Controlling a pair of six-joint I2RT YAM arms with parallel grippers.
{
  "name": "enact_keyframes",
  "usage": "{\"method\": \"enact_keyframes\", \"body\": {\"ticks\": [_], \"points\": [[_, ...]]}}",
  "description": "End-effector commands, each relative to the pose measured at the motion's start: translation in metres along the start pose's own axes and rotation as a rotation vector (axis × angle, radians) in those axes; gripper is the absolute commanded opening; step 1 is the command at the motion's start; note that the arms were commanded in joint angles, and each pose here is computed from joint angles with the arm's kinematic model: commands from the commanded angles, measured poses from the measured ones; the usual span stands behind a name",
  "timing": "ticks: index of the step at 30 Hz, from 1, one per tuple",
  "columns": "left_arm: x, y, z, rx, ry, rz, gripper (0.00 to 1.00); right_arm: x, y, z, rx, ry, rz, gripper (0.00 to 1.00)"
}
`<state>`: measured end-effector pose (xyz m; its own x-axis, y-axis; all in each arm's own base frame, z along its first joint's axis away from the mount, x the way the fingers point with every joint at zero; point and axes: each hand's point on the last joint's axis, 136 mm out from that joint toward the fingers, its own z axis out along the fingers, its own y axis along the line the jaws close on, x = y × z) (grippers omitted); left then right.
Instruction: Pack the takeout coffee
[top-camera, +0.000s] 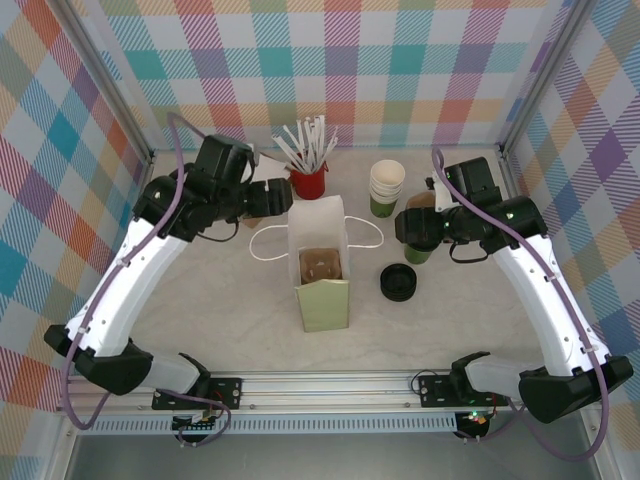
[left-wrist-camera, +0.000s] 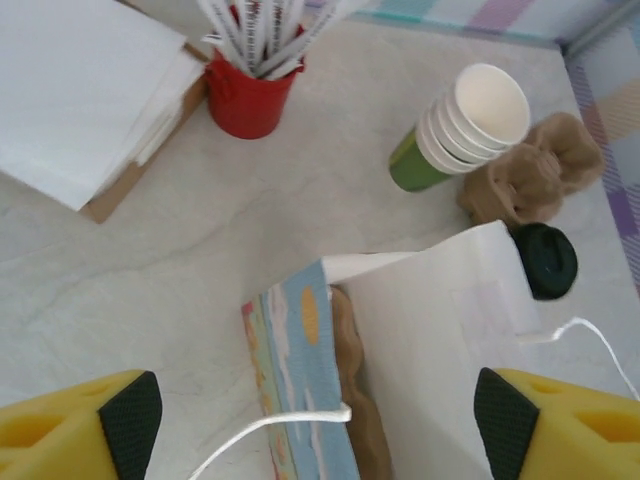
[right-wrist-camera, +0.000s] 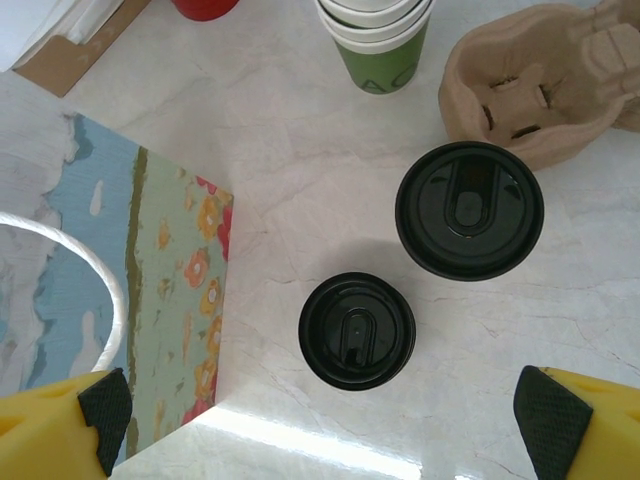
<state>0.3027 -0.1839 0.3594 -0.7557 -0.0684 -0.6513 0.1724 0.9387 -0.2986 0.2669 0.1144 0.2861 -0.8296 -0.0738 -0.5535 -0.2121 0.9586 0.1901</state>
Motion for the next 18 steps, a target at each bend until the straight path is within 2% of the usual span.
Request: {"method": "enact_keyframes", "body": {"ticks": [1,9,13,16,18], "points": [[0.015,-0.013,0.026,0.092,0.154,0.277,0.86,0.006,0.005,0.003,-0.036,0.029,-0.031,1.00],[0.015,-0.019,0.072,0.136,0.246,0.547,0.89,0.011,0.005,0.000,-0.043,0.040,-0.067,1.00],[0.010,-0.001,0.094,0.030,0.267,0.624,0.88,0.013,0.006,0.000,-0.047,0.045,-0.073,1.00],[0.011,0.004,0.107,0.004,0.302,0.656,0.81,0.015,0.006,0.000,-0.052,0.048,-0.076,1.00],[0.012,0.001,0.111,0.017,0.316,0.660,0.69,0.016,0.005,0.001,-0.047,0.050,-0.077,1.00]]}}
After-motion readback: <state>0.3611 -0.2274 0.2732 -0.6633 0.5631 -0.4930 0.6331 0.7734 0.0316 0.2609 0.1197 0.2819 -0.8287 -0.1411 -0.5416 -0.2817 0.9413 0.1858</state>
